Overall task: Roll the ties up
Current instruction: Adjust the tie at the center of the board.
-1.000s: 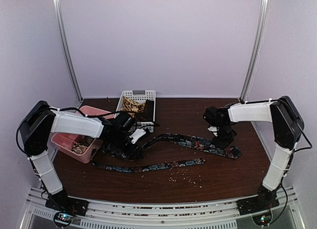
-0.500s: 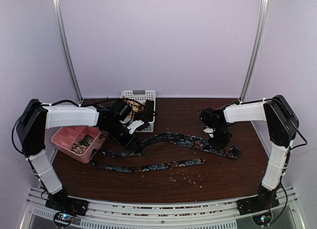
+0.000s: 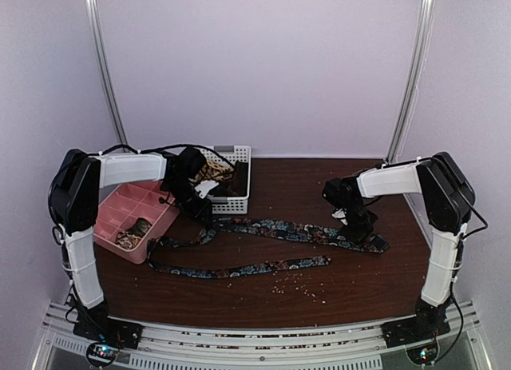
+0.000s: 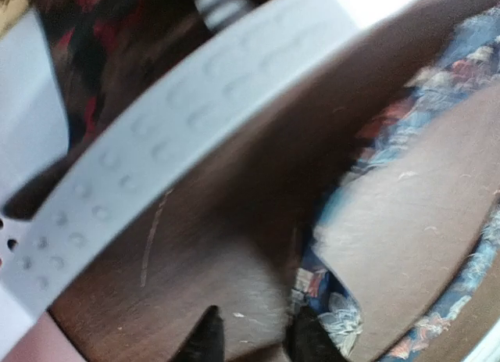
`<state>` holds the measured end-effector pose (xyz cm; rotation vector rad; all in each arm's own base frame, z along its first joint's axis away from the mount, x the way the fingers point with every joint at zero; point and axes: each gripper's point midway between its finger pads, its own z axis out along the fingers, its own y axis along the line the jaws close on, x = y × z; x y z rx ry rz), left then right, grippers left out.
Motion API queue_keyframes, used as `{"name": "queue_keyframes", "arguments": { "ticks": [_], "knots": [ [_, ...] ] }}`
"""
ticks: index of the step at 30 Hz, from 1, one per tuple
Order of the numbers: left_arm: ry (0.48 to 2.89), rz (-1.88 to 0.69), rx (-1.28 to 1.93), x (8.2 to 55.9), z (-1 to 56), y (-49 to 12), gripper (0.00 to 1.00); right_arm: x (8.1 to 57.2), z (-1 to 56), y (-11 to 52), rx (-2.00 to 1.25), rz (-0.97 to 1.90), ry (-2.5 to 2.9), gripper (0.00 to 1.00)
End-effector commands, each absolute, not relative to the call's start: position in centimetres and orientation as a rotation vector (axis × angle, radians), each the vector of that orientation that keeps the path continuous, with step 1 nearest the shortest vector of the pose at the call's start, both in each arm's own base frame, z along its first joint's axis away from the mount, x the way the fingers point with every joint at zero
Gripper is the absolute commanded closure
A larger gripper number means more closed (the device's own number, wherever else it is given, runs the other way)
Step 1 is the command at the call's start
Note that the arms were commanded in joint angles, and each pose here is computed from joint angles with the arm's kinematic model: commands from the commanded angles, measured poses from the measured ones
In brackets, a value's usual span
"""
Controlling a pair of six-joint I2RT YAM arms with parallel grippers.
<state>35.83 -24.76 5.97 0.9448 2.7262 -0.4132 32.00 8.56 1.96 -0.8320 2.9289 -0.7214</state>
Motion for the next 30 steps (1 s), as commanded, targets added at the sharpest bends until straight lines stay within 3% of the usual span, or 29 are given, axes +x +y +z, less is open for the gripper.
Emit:
{"name": "queue_keyframes", "arguments": {
  "ticks": [1, 7, 13, 21, 30],
  "knots": [
    [2.747, -0.031, 0.934, 37.3, 5.1, -20.4, 0.61, 32.2, 2.2, 7.2, -0.828, -0.819, 2.922, 1.00],
    [2.642, 0.161, 0.827, 38.3, 7.6, -17.7, 0.54, 33.1, 4.0, 5.7, -0.727, -0.864, 2.885, 1.00],
    [2.476, -0.051, 0.901, 36.3, 11.7, -20.4, 0.35, 34.3, 8.8, 8.5, -0.634, -0.659, 2.769, 0.97],
    [2.274, -0.404, 1.116, 33.0, 13.1, -28.6, 0.43, 33.6, 9.6, 17.9, -0.738, -0.188, 2.743, 0.95],
    [2.283, -0.420, 1.259, 34.4, 8.8, -35.8, 0.48, 34.3, 12.8, 17.2, -0.458, 0.057, 2.629, 0.86]
  ]
}}
